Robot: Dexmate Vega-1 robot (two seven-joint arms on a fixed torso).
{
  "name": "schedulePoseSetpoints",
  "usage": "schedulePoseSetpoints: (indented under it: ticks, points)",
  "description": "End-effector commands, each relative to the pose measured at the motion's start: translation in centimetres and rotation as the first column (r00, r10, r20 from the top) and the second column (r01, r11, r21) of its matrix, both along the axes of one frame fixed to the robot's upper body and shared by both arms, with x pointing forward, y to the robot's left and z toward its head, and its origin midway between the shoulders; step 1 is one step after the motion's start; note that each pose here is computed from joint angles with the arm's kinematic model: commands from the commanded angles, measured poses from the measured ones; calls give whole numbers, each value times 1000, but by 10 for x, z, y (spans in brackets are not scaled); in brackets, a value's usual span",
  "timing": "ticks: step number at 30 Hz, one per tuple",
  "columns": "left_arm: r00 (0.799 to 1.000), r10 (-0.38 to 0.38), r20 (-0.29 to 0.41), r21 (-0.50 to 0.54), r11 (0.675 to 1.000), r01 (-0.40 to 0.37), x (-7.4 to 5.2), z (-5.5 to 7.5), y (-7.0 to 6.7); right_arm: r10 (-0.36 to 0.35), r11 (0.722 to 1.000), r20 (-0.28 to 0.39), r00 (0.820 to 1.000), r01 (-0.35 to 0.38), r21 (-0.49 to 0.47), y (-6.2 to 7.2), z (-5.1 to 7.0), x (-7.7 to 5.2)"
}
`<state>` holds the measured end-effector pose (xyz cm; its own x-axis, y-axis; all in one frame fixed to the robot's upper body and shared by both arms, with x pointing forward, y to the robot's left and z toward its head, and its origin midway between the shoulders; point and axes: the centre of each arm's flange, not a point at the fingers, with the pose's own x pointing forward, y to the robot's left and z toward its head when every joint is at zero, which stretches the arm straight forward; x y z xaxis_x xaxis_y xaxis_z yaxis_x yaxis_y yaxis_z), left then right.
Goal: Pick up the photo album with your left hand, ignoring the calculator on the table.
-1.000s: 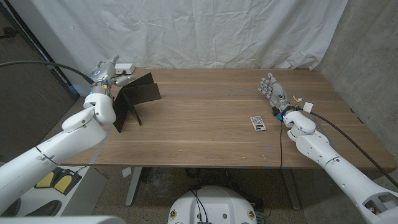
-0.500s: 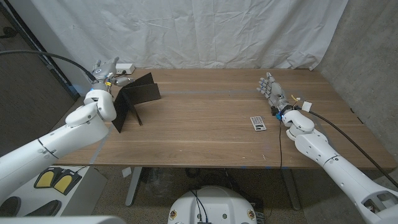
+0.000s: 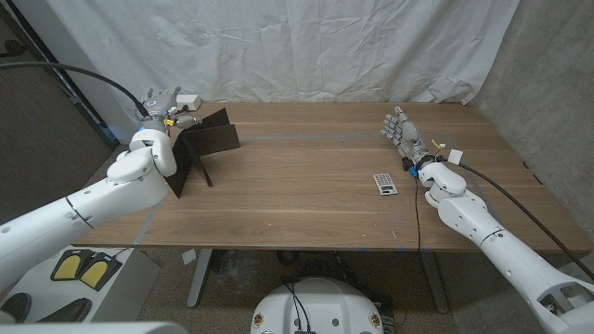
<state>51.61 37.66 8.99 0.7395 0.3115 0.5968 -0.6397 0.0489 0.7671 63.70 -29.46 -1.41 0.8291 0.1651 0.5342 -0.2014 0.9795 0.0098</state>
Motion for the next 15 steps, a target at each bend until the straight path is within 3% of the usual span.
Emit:
schedulePoseSetpoints:
  ticks: [1,15]
  points:
    - [998,36,-54,36,999,-34,11,2,-3,-8,1000,-5,1000,8,-3,2,1,-1]
    - [986,87,-145,69,995,-78,21,14,-20,-11,1000,-3,1000,11,-2,-1,3,-4]
